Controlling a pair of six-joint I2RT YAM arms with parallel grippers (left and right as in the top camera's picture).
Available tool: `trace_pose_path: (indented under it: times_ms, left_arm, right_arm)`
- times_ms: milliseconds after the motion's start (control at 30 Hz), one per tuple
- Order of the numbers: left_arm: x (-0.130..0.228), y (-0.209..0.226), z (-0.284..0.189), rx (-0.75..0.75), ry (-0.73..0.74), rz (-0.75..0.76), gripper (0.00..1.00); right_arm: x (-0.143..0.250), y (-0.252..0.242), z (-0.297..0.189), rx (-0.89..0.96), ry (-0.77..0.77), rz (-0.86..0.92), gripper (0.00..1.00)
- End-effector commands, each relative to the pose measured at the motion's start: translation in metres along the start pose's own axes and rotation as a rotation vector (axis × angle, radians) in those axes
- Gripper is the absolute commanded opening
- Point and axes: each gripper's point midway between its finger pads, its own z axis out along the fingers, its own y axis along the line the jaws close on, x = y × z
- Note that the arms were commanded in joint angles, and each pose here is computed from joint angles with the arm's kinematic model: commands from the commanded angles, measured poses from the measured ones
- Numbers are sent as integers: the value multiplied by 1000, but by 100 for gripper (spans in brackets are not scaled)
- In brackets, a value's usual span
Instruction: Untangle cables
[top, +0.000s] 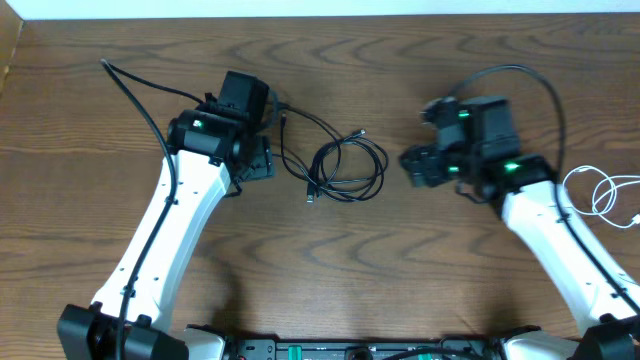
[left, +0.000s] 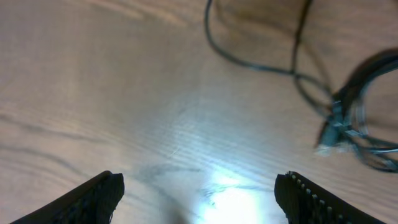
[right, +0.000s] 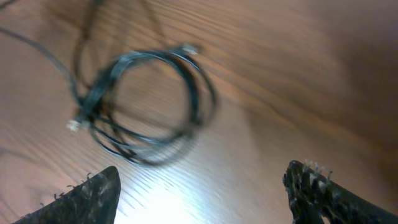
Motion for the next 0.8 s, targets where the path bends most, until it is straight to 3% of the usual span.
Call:
trace_pose_path:
  times_ms: [0,133,533,600,633,700,767]
  left_arm:
    - [18,19,18,-97,46,-64,83]
    - [30,25,28,-122,81,-133,83]
    - [30,25,29,-120,82,-155,83]
    - [30,25,29,-120,82,-156,83]
    - [30,25,29,-120,81,-156,83]
    - [30,25,29,-120,82,-156,83]
    - [30,25,29,-120,82,-155,83]
  right_arm:
    - [-4,35,26,-13,-1,-94,82]
    - [6,62,60,-17,23,-153,79]
    - [12,107,134,-55,-39,114,78]
    - [10,110,138,-64,-54,161,69]
    - [10,109,139,-58,-55,180,58]
    - [9,101,139,-27,-65,197,17]
    - [6,90,136,2,-70,197,1]
